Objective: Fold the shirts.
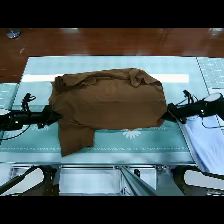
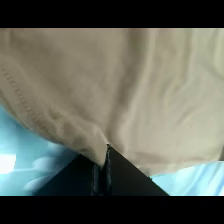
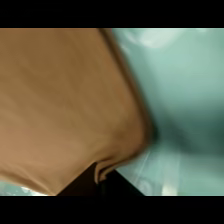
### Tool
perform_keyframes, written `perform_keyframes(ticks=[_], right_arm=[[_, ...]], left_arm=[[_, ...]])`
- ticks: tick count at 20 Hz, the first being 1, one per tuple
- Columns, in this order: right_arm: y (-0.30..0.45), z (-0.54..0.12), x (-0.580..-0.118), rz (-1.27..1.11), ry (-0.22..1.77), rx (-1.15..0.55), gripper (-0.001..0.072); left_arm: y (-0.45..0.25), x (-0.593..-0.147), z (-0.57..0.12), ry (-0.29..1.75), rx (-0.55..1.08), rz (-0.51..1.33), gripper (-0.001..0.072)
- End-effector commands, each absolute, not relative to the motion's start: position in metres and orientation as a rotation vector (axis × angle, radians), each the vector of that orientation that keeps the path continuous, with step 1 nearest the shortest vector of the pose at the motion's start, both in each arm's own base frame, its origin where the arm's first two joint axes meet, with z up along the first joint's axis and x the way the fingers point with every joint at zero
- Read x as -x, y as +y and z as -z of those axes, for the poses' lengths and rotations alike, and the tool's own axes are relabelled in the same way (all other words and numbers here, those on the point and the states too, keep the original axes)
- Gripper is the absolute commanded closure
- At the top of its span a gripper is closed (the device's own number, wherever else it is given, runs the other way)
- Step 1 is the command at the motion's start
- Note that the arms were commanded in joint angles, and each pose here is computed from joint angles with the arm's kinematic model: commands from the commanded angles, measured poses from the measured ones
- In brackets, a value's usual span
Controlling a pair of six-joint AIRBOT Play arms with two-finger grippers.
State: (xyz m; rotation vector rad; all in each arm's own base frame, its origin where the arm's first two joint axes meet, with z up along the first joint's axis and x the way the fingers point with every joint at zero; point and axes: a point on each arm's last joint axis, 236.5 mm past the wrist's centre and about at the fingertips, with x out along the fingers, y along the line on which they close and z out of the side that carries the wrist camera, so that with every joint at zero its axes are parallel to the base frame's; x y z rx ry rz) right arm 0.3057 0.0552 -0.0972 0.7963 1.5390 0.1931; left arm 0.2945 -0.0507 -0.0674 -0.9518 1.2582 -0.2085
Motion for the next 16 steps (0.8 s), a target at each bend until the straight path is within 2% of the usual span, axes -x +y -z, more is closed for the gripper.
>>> perform_keyframes(ticks=[1,3,5,7,8,11,13,16], right_arm=[[0.08,0.06,-0.34,-0.328,1.494,-0.693,0.0681],[0.085,-0.001,-0.382,-0.409,1.381,-0.61,0.0681],[0.085,-0.096,-0.43,-0.449,1.159,-0.503,0.0681],[0.079,-0.216,-0.458,-0.452,0.873,-0.39,0.0682],[0.076,-0.27,-0.458,-0.444,0.749,-0.347,0.0681],[0.071,-0.399,-0.41,-0.405,0.45,-0.235,0.0681],[0.072,-0.429,-0.36,-0.387,0.382,-0.181,0.0681],[0.074,-0.449,-0.291,-0.36,0.317,-0.098,0.0681]], left_arm=[[-0.057,-0.33,0.017,1.118,0.998,0.312,0.0682],[-0.054,-0.368,-0.058,0.934,0.978,0.405,0.0683],[-0.046,-0.398,-0.163,0.695,0.857,0.483,0.0683],[-0.038,-0.403,-0.264,0.501,0.681,0.497,0.0685],[-0.025,-0.401,-0.308,0.44,0.611,0.435,0.0685],[-0.011,-0.357,-0.423,0.226,0.326,0.307,0.0685],[-0.008,-0.307,-0.478,0.103,0.167,0.183,0.0684],[-0.01,-0.226,-0.515,-0.025,0.004,0.022,0.0685]])
